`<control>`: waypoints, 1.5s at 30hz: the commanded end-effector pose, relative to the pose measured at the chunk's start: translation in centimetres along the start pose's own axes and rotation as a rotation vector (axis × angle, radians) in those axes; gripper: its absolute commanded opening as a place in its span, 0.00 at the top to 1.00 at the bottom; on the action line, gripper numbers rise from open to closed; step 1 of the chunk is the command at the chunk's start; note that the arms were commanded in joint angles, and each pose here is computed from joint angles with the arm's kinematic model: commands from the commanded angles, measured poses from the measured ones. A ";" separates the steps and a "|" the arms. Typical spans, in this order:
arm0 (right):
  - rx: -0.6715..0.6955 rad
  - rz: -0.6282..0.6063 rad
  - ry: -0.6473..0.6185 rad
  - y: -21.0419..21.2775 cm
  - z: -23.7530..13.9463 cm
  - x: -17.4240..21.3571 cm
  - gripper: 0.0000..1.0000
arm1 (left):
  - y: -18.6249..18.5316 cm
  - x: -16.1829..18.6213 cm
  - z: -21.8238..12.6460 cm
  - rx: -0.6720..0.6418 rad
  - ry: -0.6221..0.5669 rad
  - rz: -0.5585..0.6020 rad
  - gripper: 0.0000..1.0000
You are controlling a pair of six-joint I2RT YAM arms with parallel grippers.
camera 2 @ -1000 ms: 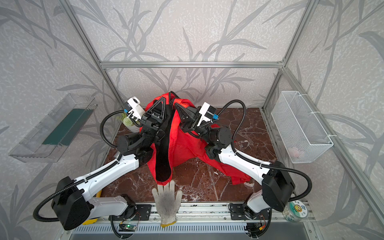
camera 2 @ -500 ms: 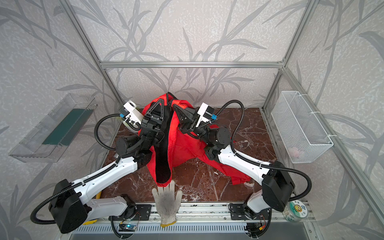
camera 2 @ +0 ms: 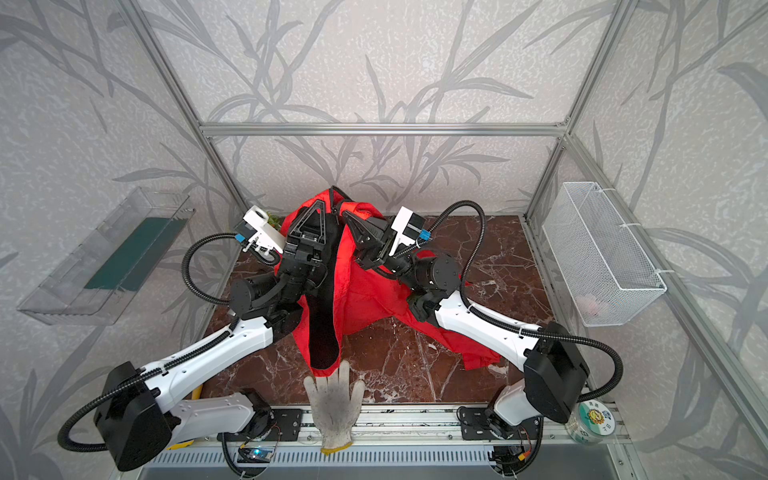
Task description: Zip up the jacket
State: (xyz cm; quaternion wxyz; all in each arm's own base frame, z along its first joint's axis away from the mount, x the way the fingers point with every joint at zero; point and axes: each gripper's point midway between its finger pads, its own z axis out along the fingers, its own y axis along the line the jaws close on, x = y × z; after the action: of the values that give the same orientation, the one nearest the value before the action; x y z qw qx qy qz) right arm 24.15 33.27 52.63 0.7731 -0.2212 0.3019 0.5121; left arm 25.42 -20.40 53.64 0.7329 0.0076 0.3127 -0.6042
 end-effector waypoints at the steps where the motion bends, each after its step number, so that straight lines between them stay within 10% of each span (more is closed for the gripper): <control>1: -0.007 -0.070 -0.202 0.9 0.3 -6.8 1.00 | -1.8 -3.7 -0.3 0.032 -0.121 0.053 1.00; 45: 0.044 -0.107 -0.182 1.8 0.6 -4.8 1.00 | -1.2 -0.5 -1.1 0.047 -0.029 0.365 1.00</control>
State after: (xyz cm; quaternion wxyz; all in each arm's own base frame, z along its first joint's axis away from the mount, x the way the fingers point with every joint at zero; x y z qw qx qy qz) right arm 23.42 34.50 52.49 0.7946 -0.2106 0.2960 0.4865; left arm 24.74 -20.31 53.08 0.8137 0.0615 0.3042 -0.4915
